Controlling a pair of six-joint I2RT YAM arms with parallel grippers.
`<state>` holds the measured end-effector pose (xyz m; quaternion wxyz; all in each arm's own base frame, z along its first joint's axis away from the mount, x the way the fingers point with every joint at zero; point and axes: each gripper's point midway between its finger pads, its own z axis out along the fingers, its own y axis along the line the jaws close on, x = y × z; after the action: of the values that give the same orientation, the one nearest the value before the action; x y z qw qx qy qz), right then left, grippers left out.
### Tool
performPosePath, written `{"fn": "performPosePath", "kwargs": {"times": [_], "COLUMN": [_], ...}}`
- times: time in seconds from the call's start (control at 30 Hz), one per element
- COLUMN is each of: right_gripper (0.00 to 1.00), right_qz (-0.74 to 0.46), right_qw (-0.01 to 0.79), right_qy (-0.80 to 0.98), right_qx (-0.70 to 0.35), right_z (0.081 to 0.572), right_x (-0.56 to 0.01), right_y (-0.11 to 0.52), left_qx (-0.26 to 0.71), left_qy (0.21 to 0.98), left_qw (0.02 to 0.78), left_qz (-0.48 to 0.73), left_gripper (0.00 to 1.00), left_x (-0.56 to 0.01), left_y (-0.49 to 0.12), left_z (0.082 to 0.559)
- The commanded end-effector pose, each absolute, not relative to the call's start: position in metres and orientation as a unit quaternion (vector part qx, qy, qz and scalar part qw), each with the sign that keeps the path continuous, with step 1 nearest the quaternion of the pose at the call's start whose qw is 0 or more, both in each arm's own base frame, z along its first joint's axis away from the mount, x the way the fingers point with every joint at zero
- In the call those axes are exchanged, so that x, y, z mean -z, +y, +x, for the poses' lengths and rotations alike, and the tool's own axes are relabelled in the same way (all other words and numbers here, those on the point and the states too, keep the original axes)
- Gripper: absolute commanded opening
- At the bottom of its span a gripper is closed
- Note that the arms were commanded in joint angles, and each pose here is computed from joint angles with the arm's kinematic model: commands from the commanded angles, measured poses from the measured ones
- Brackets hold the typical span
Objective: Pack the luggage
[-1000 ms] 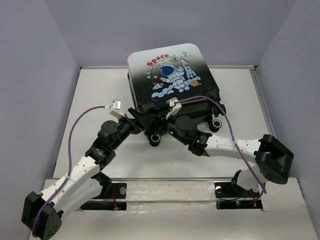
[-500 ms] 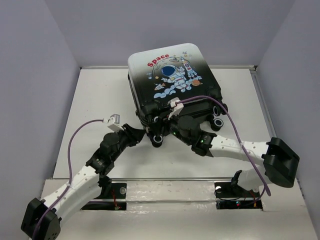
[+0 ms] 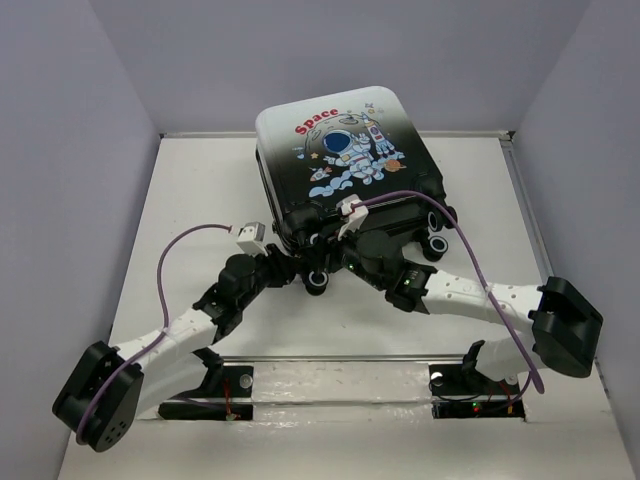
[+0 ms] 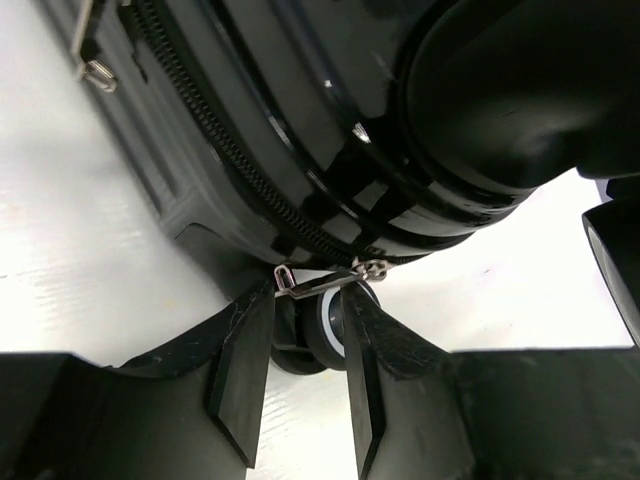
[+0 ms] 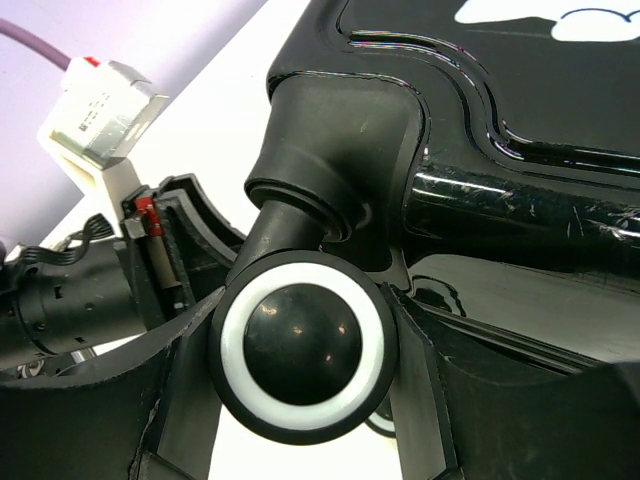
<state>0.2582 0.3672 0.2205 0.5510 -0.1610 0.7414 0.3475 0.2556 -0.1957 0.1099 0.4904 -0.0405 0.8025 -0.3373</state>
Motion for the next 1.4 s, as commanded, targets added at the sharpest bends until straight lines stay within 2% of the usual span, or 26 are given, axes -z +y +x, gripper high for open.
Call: {"fn": "performPosePath", "kwargs": {"times": [0.0, 0.4, 0.47, 0.5, 0.53, 0.57, 0.6, 0.77, 1.1, 1.23, 1.37], "right_gripper": [0.07, 0.07, 0.07, 0.07, 0.07, 0.07, 0.07, 0.07, 0.07, 0.07, 0.07], "right_qz": [-0.124, -0.127, -0.129, -0.130, -0.132, -0.132, -0.132, -0.134, -0.125, -0.134, -0.163], "right_qw": [0.605, 0.598, 0.596, 0.593, 0.591, 0.589, 0.588, 0.576, 0.570, 0.565, 0.545], "right_qy": [0.682, 0.684, 0.683, 0.684, 0.685, 0.686, 0.688, 0.694, 0.708, 0.710, 0.711], "right_qx": [-0.393, -0.397, -0.402, -0.403, -0.405, -0.405, -0.405, -0.411, -0.398, -0.398, -0.413], "right_z": [0.265, 0.263, 0.261, 0.260, 0.259, 0.258, 0.257, 0.248, 0.226, 0.209, 0.196], "right_x": [-0.292, -0.286, -0.285, -0.283, -0.280, -0.278, -0.277, -0.265, -0.255, -0.254, -0.255], "right_y": [0.365, 0.367, 0.368, 0.368, 0.368, 0.367, 0.367, 0.358, 0.317, 0.295, 0.298], "left_qx": [0.348, 0.354, 0.346, 0.324, 0.316, 0.307, 0.291, 0.228, 0.133, 0.127, 0.135], "left_qy": [0.759, 0.747, 0.745, 0.751, 0.752, 0.756, 0.767, 0.784, 0.803, 0.801, 0.784], "left_qw": [0.550, 0.561, 0.570, 0.575, 0.578, 0.578, 0.571, 0.569, 0.559, 0.556, 0.570], "left_qz": [-0.005, 0.030, 0.022, 0.004, -0.005, -0.016, -0.027, -0.100, -0.159, -0.179, -0.203], "left_gripper": [0.44, 0.45, 0.33, 0.20, 0.13, 0.07, 0.06, 0.06, 0.06, 0.06, 0.06], "left_x": [-0.150, -0.163, -0.168, -0.165, -0.168, -0.167, -0.158, -0.144, -0.118, -0.116, -0.139], "left_y": [-0.209, -0.221, -0.220, -0.212, -0.210, -0.206, -0.201, -0.172, -0.123, -0.110, -0.097], "left_z": [0.277, 0.282, 0.288, 0.295, 0.299, 0.302, 0.303, 0.310, 0.302, 0.306, 0.329]}}
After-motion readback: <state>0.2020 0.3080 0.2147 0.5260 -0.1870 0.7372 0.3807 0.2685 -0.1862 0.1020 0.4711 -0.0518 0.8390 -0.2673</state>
